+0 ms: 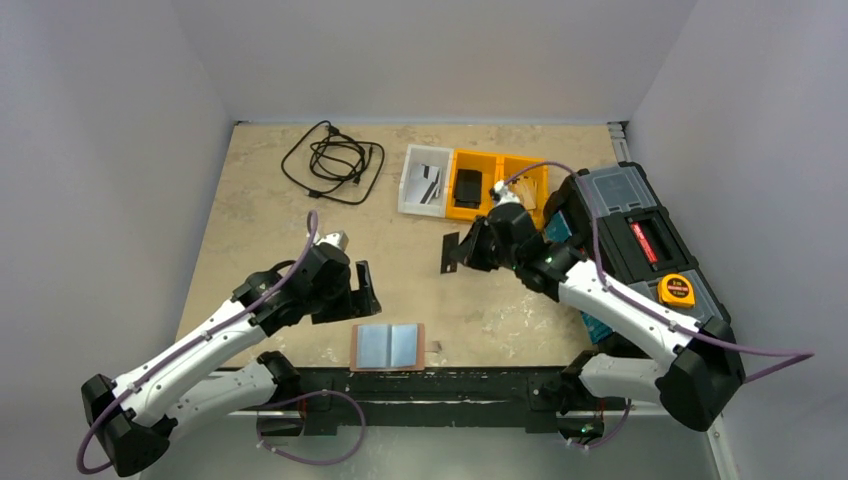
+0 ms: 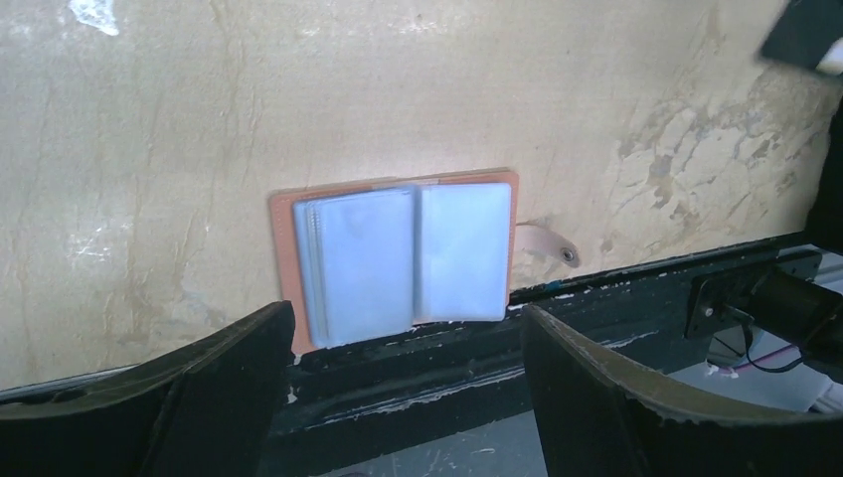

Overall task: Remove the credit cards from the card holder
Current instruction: Place the credit card in the storage box.

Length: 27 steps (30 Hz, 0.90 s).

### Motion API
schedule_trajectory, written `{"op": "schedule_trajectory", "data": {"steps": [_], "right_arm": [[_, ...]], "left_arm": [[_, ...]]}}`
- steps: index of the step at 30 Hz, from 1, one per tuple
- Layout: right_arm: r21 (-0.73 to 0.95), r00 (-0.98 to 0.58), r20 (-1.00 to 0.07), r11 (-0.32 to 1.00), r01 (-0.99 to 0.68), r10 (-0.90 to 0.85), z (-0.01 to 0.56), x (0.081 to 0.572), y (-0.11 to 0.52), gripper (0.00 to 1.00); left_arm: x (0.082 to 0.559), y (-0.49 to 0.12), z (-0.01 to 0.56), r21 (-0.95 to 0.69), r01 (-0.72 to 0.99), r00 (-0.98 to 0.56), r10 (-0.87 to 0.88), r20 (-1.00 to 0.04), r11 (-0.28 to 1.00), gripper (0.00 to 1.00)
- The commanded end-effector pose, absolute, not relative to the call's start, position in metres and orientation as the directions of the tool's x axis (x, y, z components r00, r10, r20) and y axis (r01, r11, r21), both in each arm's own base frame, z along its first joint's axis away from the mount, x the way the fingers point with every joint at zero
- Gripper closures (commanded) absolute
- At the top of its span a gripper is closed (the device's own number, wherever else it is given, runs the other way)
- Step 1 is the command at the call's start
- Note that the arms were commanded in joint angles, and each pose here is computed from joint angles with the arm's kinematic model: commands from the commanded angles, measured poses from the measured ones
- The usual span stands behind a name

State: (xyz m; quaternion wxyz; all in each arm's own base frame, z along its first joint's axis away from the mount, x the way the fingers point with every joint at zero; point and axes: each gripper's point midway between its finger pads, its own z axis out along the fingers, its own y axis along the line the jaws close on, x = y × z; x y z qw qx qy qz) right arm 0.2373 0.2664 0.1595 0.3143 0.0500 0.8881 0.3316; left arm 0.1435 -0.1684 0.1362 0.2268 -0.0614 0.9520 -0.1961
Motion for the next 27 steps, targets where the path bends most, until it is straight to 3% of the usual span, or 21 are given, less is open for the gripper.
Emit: {"op": "schedule_trajectory", "data": {"steps": [1, 11, 20, 27], "right_arm": [[0.448, -0.689, -0.671, 0.891, -0.08, 0.275, 0.198, 0.288, 0.216, 1.0], [0.313, -0.599, -0.748, 0.948, 0.062, 0.286, 0.218, 0.405, 0.158, 1.0], [0.271, -0.638, -0.731, 0.961, 0.052, 0.241, 0.183, 0.494, 0.178, 1.0], [0.27, -0.692, -0.683, 0.961, 0.057, 0.233, 0.142, 0.528, 0.197, 1.0]], "left_arm": [[0.143, -0.156, 0.151, -0.377, -0.001, -0.873, -0.185, -0.452, 0.926, 0.14], [0.139, -0.154, 0.162, -0.387, 0.019, -0.866, -0.179, -0.467, 0.922, 0.13], [0.129, -0.146, 0.169, -0.418, 0.0, -0.863, -0.212, -0.459, 0.908, 0.13], [0.124, -0.141, 0.171, -0.412, -0.003, -0.864, -0.209, -0.458, 0.911, 0.13]]}}
